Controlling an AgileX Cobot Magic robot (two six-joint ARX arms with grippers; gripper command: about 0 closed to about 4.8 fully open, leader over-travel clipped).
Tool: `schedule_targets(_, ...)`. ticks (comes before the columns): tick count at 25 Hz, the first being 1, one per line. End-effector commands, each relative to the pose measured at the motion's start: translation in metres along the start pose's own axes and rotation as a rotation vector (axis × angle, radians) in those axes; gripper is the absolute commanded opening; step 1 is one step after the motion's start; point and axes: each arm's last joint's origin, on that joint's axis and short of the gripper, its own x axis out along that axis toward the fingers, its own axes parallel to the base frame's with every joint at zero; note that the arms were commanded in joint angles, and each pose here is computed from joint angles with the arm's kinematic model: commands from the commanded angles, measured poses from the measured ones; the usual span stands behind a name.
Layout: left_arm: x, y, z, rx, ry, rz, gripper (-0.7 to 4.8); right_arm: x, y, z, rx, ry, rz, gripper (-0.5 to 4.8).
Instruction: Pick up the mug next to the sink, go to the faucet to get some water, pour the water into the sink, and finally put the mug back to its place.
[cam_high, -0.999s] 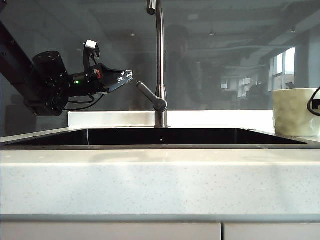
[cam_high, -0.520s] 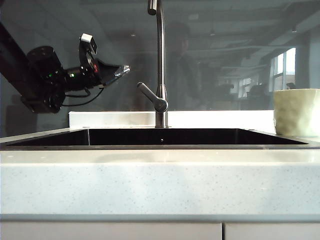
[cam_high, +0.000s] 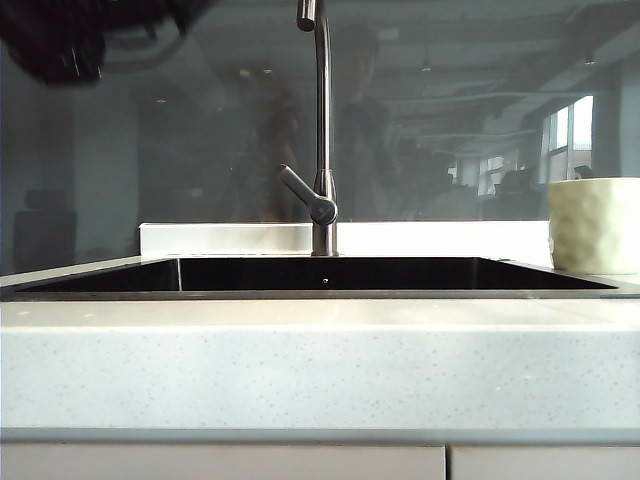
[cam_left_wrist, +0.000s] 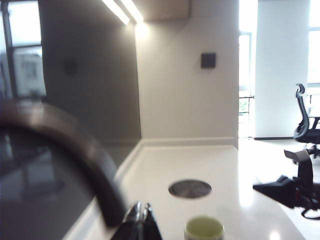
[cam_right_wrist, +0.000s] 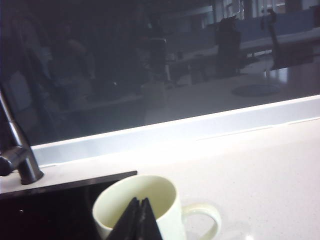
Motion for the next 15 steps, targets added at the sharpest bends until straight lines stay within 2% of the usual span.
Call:
schedule_targets(1, 0.002, -0.026, 0.046, 0.122, -0.029, -0.014, 0.03, -0.007, 0.003, 0.006, 0.029, 0.003, 0.026, -0.06)
schedule_targets(2, 0.001, -0.033, 0.057, 0.141, -0.035, -0.010, 0.03, -0.009, 0.004, 0.007, 0.039, 0.001, 0.033, -0.06)
schedule_targets(4, -0.002, -0.066, 0.093, 0.198, -0.058, 0.012, 0.03, -0.017, 0.007, 0.013, 0.060, -0.006, 0.076, -0.06)
schedule_targets(8, -0.010, -0.103, 0.113, 0.249, -0.074, 0.056, 0.03, -0.023, 0.010, 0.015, 0.063, 0.007, 0.113, -0.06)
schedule_targets(11, -0.020, -0.137, 0.119, 0.280, -0.097, 0.149, 0.03, -0.028, 0.011, 0.015, 0.064, 0.021, 0.140, -0.06)
schedule_targets(12, -0.023, -0.148, 0.118, 0.291, -0.105, 0.195, 0.03, -0.029, 0.012, 0.015, 0.064, 0.025, 0.144, -0.06)
schedule_targets(15, -0.033, -0.185, 0.107, 0.340, -0.079, 0.460, 0.01, -0.032, 0.013, 0.016, 0.067, 0.028, 0.157, -0.05)
